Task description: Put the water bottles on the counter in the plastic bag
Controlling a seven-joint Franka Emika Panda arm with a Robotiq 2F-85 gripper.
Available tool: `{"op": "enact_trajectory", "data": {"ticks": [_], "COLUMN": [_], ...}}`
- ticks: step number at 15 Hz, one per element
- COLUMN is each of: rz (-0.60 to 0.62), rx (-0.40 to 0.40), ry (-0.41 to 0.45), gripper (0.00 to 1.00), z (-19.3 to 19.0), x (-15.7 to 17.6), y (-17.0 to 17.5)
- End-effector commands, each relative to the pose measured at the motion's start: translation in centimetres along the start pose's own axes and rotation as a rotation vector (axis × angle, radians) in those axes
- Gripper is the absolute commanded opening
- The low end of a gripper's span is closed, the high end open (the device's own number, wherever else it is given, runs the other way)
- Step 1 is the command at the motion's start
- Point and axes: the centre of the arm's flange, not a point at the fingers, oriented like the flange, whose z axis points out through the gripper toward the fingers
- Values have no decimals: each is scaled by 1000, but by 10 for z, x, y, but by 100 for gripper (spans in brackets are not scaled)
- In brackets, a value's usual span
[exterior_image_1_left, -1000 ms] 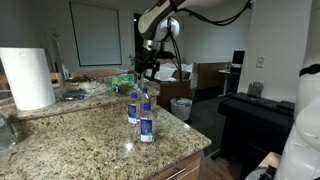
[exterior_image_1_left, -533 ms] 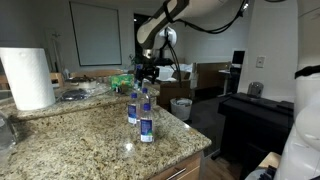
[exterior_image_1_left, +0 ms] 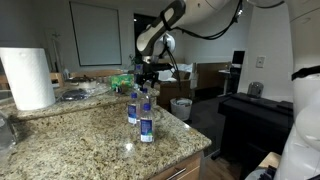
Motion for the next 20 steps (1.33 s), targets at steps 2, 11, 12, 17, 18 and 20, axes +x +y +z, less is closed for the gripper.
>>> {"op": "enact_trajectory", "data": {"ticks": [2,11,12,17,18,20], "rz": [-12,-20,-20,-5,-8,7], "rx": [-20,-10,-11,-32,-35,-55], "ry": [32,33,32,-35,-48,-59], "gripper": [53,9,9,10,10,10], "z": [8,9,7,-13,-20,-35], "x": [9,7,6,-7,-14,-24], "y": [1,3,4,17,24,39]}}
